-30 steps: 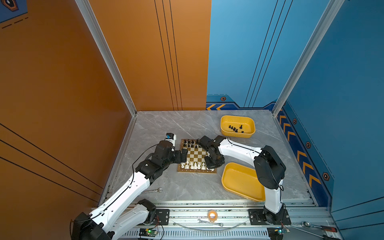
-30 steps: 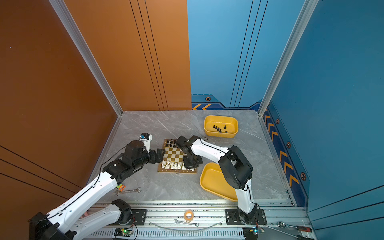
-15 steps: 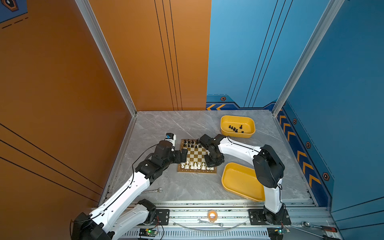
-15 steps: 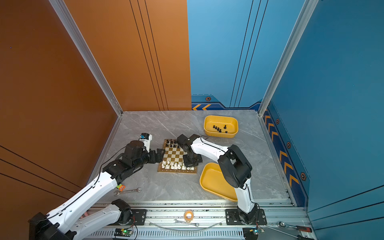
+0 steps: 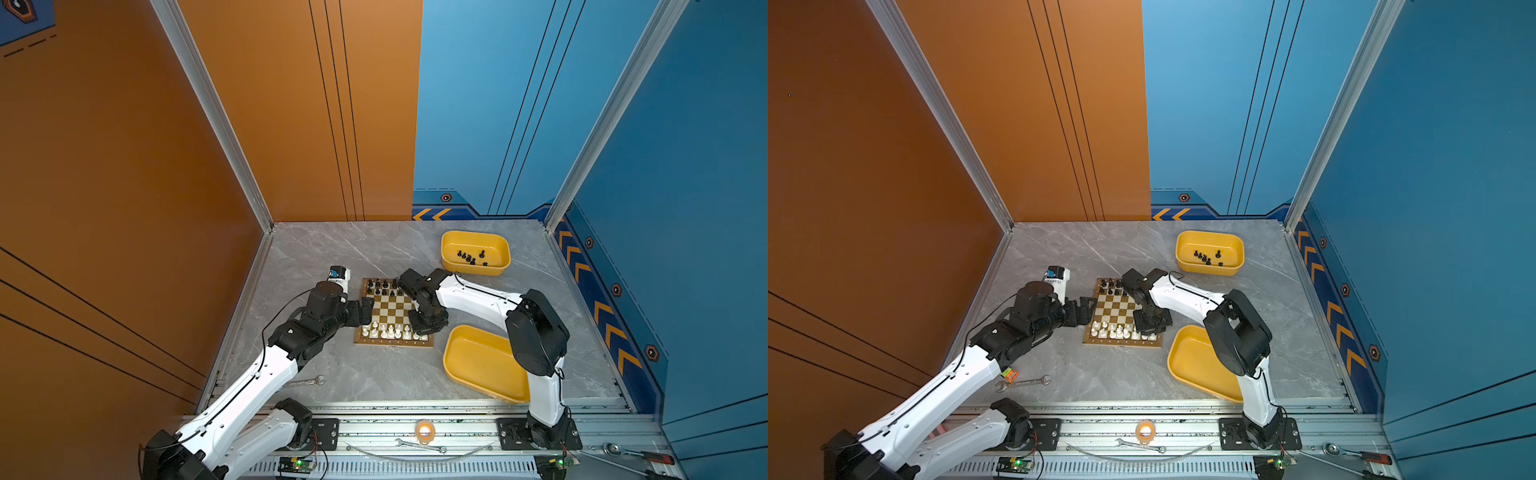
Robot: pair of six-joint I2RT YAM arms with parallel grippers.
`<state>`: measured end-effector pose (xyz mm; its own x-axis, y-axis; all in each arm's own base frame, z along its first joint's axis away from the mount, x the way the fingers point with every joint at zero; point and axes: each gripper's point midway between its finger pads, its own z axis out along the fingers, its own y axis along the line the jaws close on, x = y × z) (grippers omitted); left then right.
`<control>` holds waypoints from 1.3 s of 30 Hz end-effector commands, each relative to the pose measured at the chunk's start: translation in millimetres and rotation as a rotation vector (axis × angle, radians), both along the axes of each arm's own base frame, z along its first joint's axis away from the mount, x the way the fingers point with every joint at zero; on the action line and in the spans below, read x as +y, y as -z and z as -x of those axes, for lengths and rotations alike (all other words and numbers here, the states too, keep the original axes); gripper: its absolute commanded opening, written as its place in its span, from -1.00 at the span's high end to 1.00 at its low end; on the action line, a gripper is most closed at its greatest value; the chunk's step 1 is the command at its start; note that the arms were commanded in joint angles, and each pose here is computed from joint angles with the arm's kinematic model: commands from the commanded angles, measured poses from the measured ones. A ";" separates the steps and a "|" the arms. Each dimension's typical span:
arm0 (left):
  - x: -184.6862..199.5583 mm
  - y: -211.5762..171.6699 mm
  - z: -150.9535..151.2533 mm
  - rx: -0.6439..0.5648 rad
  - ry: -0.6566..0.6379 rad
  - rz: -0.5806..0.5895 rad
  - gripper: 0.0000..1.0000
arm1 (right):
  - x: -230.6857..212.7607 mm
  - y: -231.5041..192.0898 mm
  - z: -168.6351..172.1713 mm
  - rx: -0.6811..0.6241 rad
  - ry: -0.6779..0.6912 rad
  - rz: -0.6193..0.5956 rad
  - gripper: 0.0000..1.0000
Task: Set up the chess pieces on the board
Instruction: 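Set the white piece on the first rank's end square and open the right gripper, then raise the right gripper toward the far yellow tub while the left gripper follows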
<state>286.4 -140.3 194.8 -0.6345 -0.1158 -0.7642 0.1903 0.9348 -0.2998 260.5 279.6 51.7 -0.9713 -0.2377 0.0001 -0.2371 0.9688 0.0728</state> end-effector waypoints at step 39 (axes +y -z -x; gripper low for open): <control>-78.4 -61.0 -122.6 -0.135 0.201 -0.005 -0.91 | -113.0 -135.2 -168.5 -0.331 0.270 0.021 0.38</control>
<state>391.5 -202.8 235.6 -0.5840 0.0031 -0.8117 0.3450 0.9061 -0.2448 427.2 187.8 206.0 -0.9233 0.0395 -0.3820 -0.0007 0.9945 0.1045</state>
